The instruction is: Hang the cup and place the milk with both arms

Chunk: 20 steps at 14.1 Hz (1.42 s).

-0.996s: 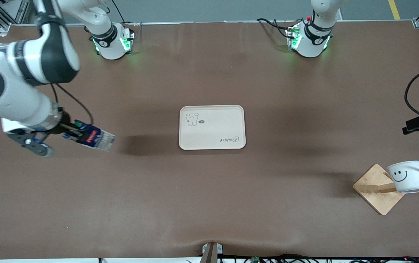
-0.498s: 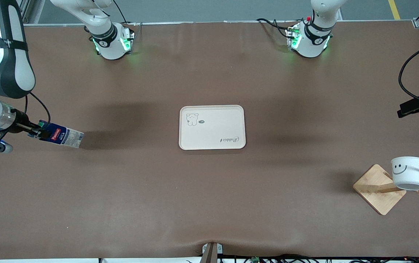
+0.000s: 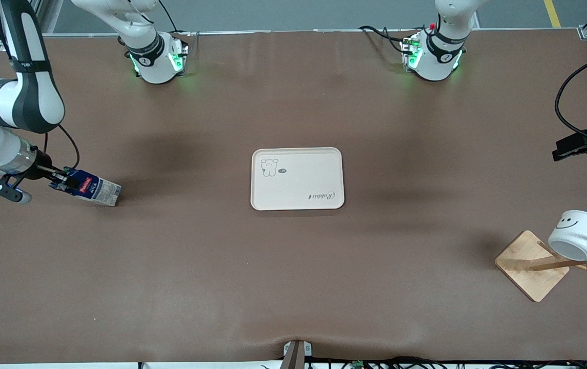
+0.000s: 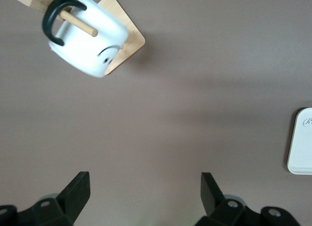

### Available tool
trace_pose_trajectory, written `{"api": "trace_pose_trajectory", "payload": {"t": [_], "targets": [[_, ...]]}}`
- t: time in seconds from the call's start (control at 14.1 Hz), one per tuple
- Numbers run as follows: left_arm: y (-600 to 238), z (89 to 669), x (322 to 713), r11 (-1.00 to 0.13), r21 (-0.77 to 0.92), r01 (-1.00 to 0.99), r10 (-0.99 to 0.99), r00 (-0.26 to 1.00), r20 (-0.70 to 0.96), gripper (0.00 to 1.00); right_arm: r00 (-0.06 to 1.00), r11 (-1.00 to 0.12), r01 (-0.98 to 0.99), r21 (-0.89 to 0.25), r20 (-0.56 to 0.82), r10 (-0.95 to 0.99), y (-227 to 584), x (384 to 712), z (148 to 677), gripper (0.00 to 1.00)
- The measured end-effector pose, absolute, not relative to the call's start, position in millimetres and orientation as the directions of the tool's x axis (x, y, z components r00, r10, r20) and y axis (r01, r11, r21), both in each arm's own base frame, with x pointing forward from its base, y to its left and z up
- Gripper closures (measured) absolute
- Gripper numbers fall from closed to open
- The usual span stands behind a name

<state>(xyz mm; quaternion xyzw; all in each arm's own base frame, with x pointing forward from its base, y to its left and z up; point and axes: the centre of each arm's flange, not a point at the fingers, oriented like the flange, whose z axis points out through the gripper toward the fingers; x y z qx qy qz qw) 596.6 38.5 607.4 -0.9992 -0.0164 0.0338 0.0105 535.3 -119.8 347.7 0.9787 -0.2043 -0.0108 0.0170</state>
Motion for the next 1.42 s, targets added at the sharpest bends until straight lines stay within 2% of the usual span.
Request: {"api": "trace_pose_trajectory", "payload": {"t": [0.57,0.71,0.92,1.28,1.42], "targets": [[33.8,620.1,593.8,-0.998,-0.029,0.06,0.061,0.997,-0.051,0.0,0.952,-0.952,-0.306,0.031,0.008,-0.306,-117.9,529.9,342.0,0.5],[32.0,622.2,592.1,-0.997,-0.024,0.072,0.074,0.996,-0.051,0.0,0.954,-0.953,-0.3,0.031,0.008,-0.3,-117.9,529.9,342.0,0.47],[22.3,626.6,586.6,-0.997,-0.037,0.07,0.072,0.996,-0.046,0.0,0.956,-0.955,-0.295,0.031,0.007,-0.295,-117.5,529.9,341.8,0.28],[6.8,621.6,558.1,-0.997,-0.035,0.066,0.067,0.997,-0.043,0.0,0.958,-0.958,-0.286,0.03,0.021,-0.285,-117.3,532.5,345.5,0.23],[14.5,621.4,550.7,-0.997,-0.027,0.078,0.079,0.996,-0.047,0.0,0.958,-0.958,-0.285,0.028,0.043,-0.284,-118.3,537.6,355.0,0.09]]}}
